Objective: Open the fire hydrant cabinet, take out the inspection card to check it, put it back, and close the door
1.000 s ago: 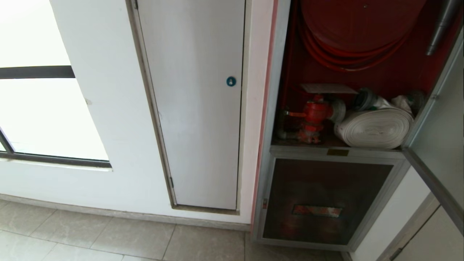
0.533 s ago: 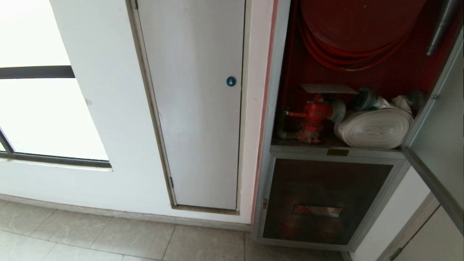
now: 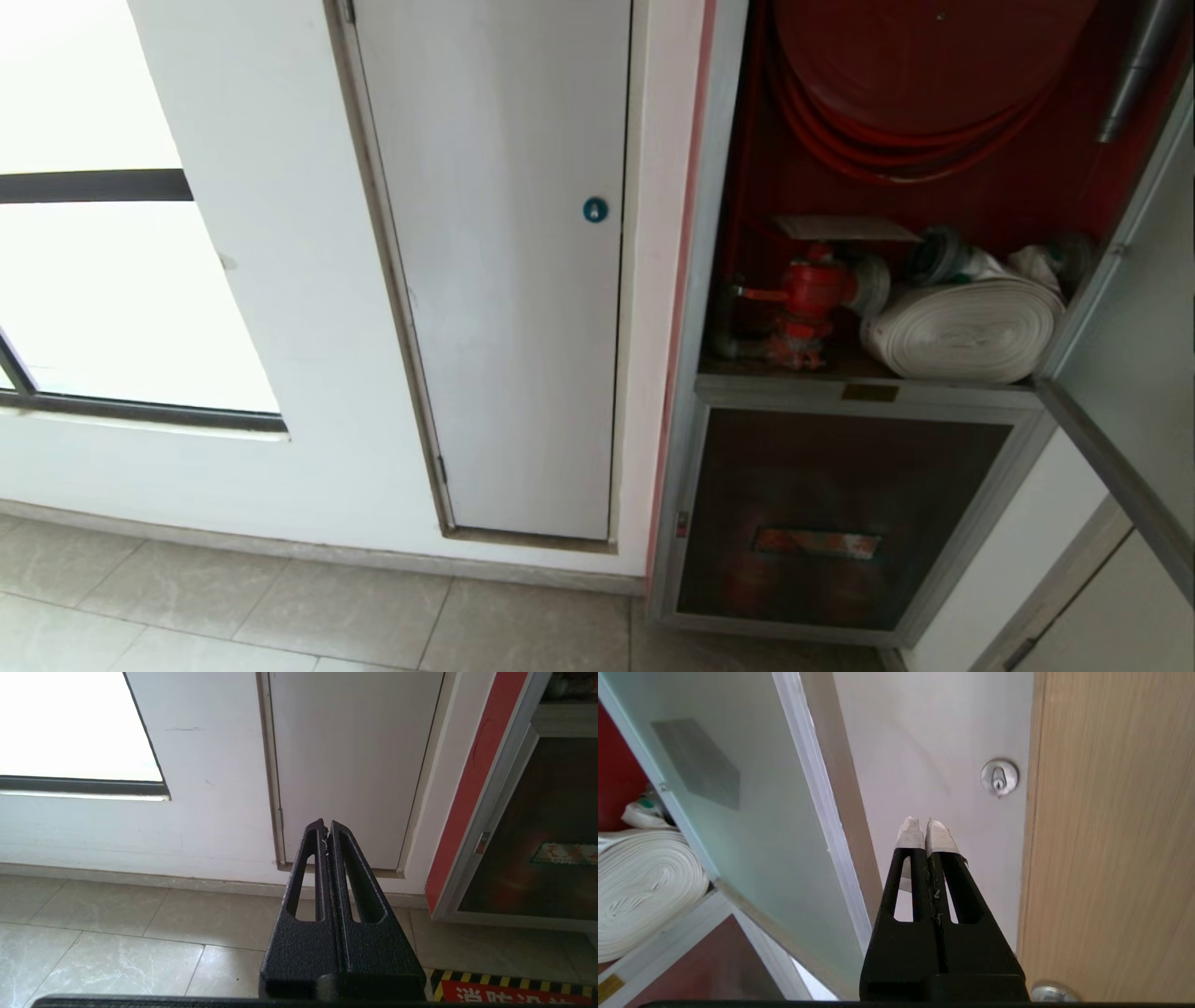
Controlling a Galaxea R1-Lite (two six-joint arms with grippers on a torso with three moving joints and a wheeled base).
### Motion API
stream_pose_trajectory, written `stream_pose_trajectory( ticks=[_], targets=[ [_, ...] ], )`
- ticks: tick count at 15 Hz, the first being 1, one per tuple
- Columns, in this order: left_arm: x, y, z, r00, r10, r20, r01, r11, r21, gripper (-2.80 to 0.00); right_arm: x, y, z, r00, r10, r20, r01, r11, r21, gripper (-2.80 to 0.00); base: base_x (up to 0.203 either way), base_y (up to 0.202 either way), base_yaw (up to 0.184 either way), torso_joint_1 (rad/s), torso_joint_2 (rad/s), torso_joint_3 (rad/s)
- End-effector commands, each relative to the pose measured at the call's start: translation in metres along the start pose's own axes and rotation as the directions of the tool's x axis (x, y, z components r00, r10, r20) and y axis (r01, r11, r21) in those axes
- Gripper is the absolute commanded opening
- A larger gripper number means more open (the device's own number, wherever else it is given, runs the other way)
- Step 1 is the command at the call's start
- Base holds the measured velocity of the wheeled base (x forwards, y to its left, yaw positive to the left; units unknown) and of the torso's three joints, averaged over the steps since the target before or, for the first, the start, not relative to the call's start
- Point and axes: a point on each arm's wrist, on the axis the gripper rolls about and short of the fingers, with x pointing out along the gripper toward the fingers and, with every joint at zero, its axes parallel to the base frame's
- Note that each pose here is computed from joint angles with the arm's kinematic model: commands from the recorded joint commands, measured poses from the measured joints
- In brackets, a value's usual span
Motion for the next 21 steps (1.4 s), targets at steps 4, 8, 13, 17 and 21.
stream_pose_trajectory(
  ticks=[4,8,13,17,21],
  targets=[
    [0.000,0.000,-0.002,1.000,0.000,-0.005,0.000,1.000,0.000,-2.80,0.009,0.002,-0.001,1.000,0.019,0.021,-0.018,0.999,-0.045,-2.80,0.000,0.000,0.000,0.000,0.00,0.000],
    [0.000,0.000,-0.002,1.000,0.001,-0.005,-0.001,1.000,0.000,-2.80,0.029,0.008,-0.003,1.000,0.007,0.009,-0.007,1.000,-0.012,-2.80,0.000,0.000,0.000,0.000,0.00,0.000],
    [0.000,0.000,-0.002,1.000,0.001,-0.004,-0.001,1.000,0.000,-2.80,0.041,0.002,-0.008,1.000,-0.020,-0.007,0.020,0.998,0.065,-2.80,0.000,0.000,0.000,0.000,0.00,0.000],
    [0.000,0.000,-0.002,1.000,0.001,-0.005,-0.001,1.000,0.000,-2.80,0.060,-0.001,-0.018,0.999,-0.014,-0.039,0.018,0.995,0.096,-2.80,0.000,0.000,0.000,0.000,0.00,0.000],
    [0.000,0.000,-0.002,1.000,0.001,-0.005,-0.001,1.000,0.000,-2.80,0.083,-0.001,-0.023,0.999,0.018,-0.049,-0.014,0.995,0.096,-2.80,0.000,0.000,0.000,0.009,0.00,0.002]
  ],
)
